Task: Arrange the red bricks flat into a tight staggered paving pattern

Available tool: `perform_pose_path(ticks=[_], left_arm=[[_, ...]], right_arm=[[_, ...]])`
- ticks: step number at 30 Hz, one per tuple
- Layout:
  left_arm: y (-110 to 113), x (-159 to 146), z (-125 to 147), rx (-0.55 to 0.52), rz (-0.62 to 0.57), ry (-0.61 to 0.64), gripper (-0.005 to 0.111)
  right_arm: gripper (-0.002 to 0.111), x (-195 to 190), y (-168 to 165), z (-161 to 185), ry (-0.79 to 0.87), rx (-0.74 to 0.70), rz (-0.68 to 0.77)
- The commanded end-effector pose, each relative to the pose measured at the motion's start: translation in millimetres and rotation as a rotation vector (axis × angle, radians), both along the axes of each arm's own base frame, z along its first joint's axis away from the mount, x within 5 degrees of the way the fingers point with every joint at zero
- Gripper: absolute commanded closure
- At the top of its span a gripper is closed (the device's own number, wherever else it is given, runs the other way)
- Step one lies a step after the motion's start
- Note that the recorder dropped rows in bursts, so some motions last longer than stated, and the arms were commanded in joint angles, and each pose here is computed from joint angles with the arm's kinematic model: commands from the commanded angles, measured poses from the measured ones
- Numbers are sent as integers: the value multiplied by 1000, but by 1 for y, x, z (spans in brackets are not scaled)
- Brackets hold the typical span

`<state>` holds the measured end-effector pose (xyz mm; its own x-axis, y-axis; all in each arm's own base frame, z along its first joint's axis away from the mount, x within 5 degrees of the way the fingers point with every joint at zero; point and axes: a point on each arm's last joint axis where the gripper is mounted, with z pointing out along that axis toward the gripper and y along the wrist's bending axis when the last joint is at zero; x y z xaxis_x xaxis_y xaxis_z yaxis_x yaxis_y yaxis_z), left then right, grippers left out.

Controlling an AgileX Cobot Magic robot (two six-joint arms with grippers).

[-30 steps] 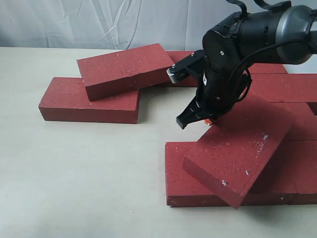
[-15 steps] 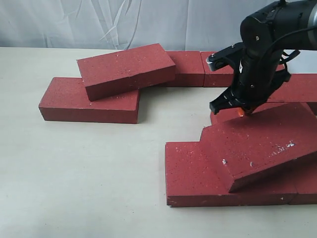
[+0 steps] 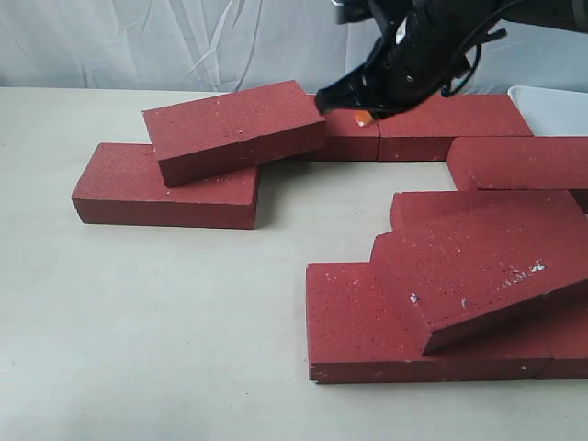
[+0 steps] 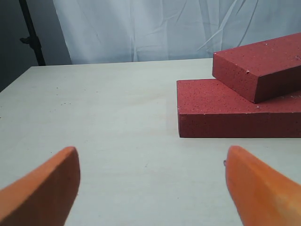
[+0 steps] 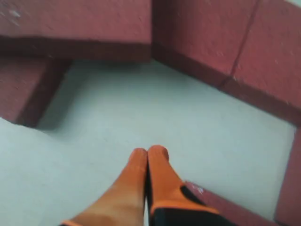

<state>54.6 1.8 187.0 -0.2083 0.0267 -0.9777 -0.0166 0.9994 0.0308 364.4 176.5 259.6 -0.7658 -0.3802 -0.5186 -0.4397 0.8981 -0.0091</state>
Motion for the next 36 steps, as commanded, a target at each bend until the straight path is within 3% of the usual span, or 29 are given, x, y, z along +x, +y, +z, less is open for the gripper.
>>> perform_pose_path(ticks=[1, 10, 16, 25, 32, 34, 36], left_arm=[[0, 0, 0, -7, -2, -10, 27], [0, 0, 0, -7, -2, -10, 27], [0, 0, 0, -7, -2, -10, 27], [0, 0, 0, -7, -2, -10, 27], [0, 0, 0, -7, -2, -10, 27], [0, 0, 0, -7, -2, -10, 27], [0, 0, 0, -7, -2, -10, 27]], right_arm=[[109, 10, 28, 15, -95, 77, 54], [109, 49, 51, 17, -78, 102, 53], [109, 80, 25, 10, 4, 219, 22], [109, 120, -18, -34, 44, 421, -49], [109, 131, -13, -45, -14, 463, -55], [105, 132, -13, -44, -15, 464, -50], [91, 133, -10, -46, -7, 466, -40]])
